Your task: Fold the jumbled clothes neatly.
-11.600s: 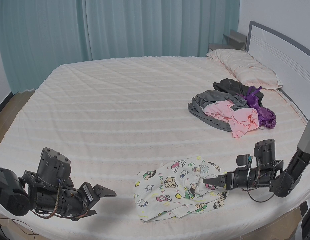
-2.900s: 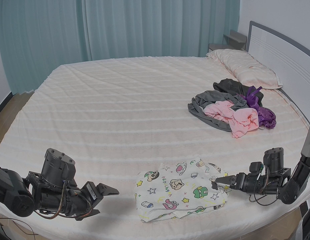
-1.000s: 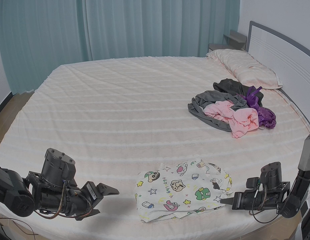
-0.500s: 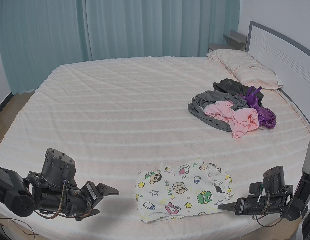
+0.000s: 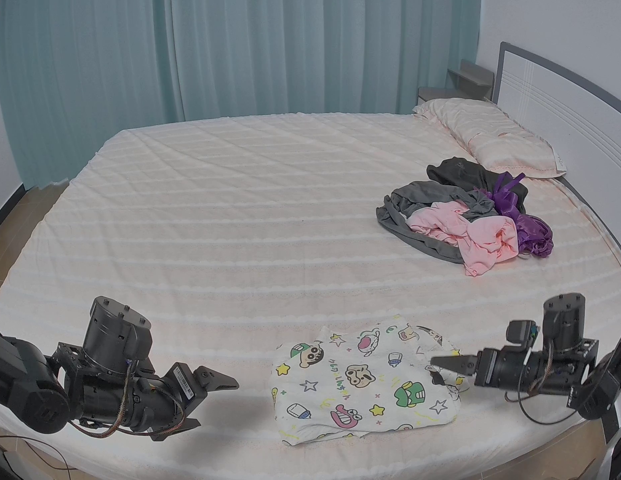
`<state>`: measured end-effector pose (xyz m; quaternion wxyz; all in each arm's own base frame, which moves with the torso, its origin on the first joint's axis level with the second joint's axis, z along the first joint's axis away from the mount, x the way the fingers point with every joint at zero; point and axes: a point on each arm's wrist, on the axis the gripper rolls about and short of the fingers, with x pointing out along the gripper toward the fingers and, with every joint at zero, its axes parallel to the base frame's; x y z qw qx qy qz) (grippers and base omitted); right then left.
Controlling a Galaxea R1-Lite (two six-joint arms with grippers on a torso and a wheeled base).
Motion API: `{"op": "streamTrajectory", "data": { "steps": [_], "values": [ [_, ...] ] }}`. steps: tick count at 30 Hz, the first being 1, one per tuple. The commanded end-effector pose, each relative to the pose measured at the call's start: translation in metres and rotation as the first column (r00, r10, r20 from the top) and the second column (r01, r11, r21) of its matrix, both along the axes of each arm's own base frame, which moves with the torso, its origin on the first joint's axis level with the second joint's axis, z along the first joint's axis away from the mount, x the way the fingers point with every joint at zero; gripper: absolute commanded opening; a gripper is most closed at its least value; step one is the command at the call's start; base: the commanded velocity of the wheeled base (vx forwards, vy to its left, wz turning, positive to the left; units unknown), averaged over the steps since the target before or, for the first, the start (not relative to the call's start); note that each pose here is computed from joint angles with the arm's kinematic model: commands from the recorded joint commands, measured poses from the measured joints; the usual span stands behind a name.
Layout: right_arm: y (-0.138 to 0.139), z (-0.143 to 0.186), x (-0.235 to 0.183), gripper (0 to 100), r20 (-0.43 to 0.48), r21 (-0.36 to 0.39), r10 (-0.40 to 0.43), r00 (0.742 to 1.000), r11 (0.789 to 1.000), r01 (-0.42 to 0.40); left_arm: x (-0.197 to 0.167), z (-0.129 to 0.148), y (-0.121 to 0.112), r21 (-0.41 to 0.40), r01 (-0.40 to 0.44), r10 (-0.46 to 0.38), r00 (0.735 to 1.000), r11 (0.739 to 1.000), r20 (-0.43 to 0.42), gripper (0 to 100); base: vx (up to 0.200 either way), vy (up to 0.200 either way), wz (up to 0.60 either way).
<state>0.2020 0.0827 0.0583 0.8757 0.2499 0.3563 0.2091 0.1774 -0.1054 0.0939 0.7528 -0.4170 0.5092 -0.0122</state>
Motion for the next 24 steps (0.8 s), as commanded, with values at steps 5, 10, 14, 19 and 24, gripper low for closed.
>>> {"op": "streamTrajectory", "data": {
  "steps": [5,10,14,19,24],
  "values": [
    [0.032,-0.017,0.101,100,-0.016,0.001,-0.019,1.000,1.000,0.019,0.000,0.000,0.000,-0.001,-0.001,0.001,1.000,1.000,0.000,100,0.000,0.000,0.00],
    [0.042,-0.043,0.123,100,-0.048,-0.014,-0.015,0.999,1.000,0.015,0.005,0.000,-0.003,0.000,-0.002,0.002,1.000,1.000,0.002,100,0.000,0.000,0.00],
    [0.045,-0.044,0.131,100,-0.036,-0.010,-0.014,0.999,1.000,0.014,0.010,0.001,-0.006,-0.003,-0.004,0.004,1.000,1.000,0.006,100,0.000,0.000,0.00],
    [0.052,-0.041,0.132,100,-0.048,-0.014,0.004,0.999,1.000,-0.004,0.015,-0.001,-0.008,-0.008,-0.020,0.020,1.000,1.000,-0.009,100,0.000,0.000,0.00],
    [0.055,-0.040,0.135,100,-0.046,-0.013,0.008,0.999,1.000,-0.009,0.015,-0.001,-0.008,-0.008,-0.019,0.019,1.000,1.000,-0.009,100,0.000,0.000,0.00]
  ]
}}
